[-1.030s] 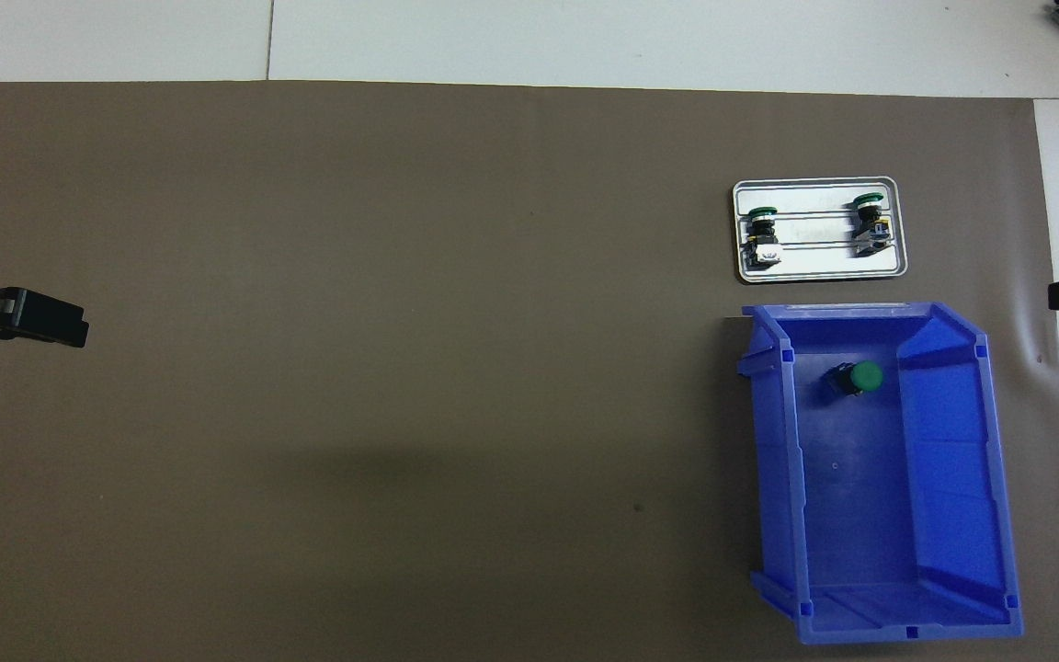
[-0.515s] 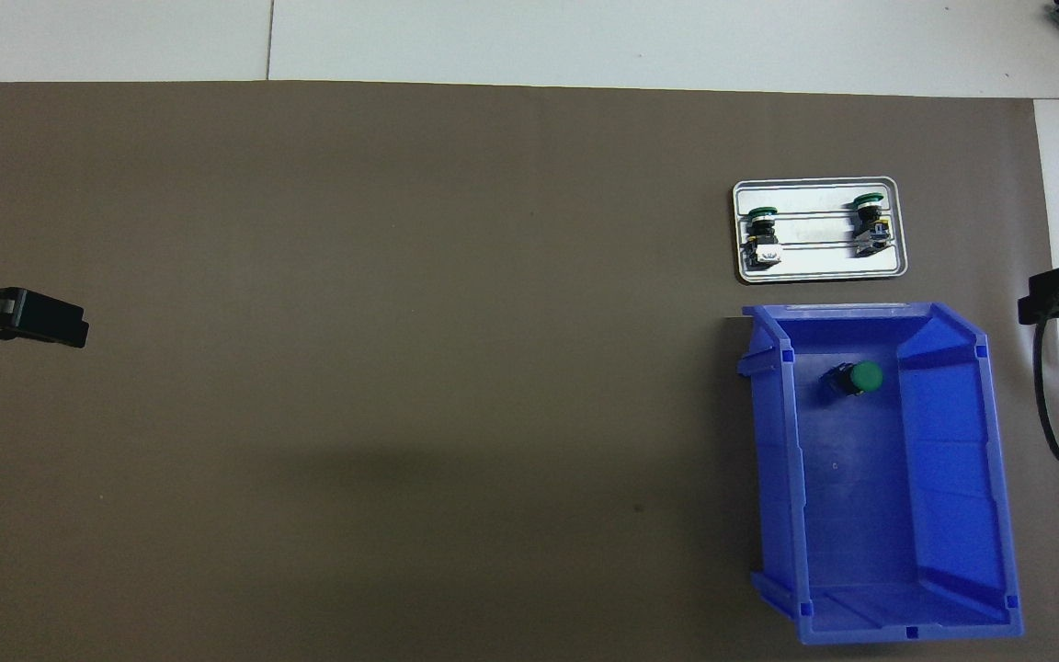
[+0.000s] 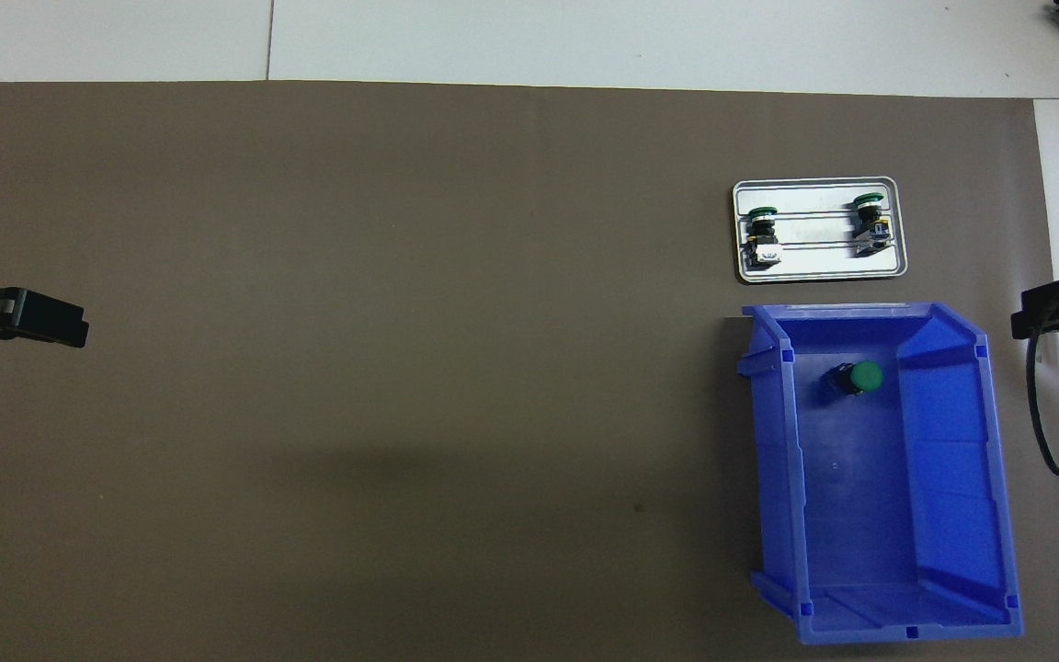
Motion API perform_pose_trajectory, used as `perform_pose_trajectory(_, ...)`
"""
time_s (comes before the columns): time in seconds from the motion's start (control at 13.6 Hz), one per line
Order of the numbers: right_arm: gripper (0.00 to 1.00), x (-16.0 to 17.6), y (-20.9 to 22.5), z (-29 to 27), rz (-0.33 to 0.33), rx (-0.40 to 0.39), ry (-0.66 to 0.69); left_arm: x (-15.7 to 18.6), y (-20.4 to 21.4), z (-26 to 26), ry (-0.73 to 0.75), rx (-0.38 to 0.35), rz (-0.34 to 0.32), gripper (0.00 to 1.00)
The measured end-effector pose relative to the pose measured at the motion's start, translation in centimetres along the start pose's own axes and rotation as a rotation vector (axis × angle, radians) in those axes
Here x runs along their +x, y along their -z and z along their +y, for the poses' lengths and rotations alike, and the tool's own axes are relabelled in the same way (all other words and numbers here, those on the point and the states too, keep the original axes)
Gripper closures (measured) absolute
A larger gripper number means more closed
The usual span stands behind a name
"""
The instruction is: Place and press button with both arms
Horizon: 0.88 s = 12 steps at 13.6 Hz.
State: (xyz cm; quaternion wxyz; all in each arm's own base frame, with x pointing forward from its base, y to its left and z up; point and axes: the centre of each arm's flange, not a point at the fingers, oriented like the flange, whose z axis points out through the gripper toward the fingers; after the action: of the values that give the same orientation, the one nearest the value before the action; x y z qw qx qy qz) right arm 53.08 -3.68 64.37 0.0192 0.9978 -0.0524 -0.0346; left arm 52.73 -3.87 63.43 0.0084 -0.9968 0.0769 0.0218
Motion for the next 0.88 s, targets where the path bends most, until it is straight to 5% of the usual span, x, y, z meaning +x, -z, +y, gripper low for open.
perform_pose_trajectory(0.44,0.0,-0.1,0.2,0.0,0.006,0.001,0.0,0.0,0.0,0.0,0.0,0.0,0.0,0.0)
perform_pose_trajectory(0.66,0.0,0.7,0.9,-0.1,0.088,-0.003,0.007,0.0,0.0,0.0,0.0,0.0,0.0,0.0)
perform_pose_trajectory(0.88,0.0,0.8,1.0,-0.4,0.096,-0.003,0.014,0.0,0.0,0.0,0.0,0.0,0.0,0.0)
